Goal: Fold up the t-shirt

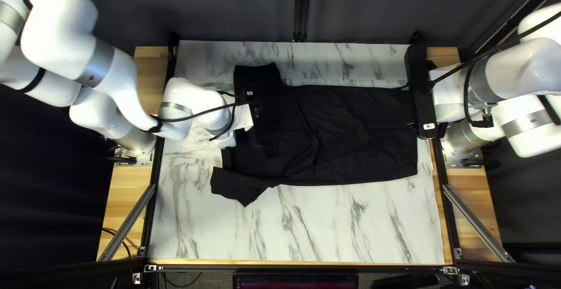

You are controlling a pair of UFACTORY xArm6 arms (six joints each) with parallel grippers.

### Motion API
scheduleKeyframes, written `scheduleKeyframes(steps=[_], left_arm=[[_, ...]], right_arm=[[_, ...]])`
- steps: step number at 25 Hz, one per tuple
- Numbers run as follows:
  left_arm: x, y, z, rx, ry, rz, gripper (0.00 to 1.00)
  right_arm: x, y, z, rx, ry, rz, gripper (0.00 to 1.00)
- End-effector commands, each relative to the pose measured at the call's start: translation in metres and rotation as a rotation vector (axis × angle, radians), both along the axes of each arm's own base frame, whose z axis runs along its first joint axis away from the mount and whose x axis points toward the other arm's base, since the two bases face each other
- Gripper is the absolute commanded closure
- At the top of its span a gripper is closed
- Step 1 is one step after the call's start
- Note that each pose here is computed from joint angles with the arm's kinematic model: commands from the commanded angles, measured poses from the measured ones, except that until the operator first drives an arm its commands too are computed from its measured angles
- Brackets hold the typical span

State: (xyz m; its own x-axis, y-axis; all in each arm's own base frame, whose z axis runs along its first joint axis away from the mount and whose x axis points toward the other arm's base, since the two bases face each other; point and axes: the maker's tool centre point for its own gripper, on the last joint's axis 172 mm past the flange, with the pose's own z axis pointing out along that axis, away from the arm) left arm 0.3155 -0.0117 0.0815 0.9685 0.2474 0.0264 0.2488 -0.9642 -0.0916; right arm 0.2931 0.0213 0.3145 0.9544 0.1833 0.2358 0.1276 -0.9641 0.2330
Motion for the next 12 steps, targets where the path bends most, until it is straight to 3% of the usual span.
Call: scheduleKeyframes(steps=[1,12], left_arm=[[-0.003,0.008,0.03,0.023,0.015,-0.028,1.0],[-0.051,0.059,0.076,0.084,0.116,0.004,1.0]], right_arm=[[0.0,0.0,0.0,0.0,0.0,0.0,0.0],[0.0,0.0,0.0,0.0,0.0,0.0,0.0]])
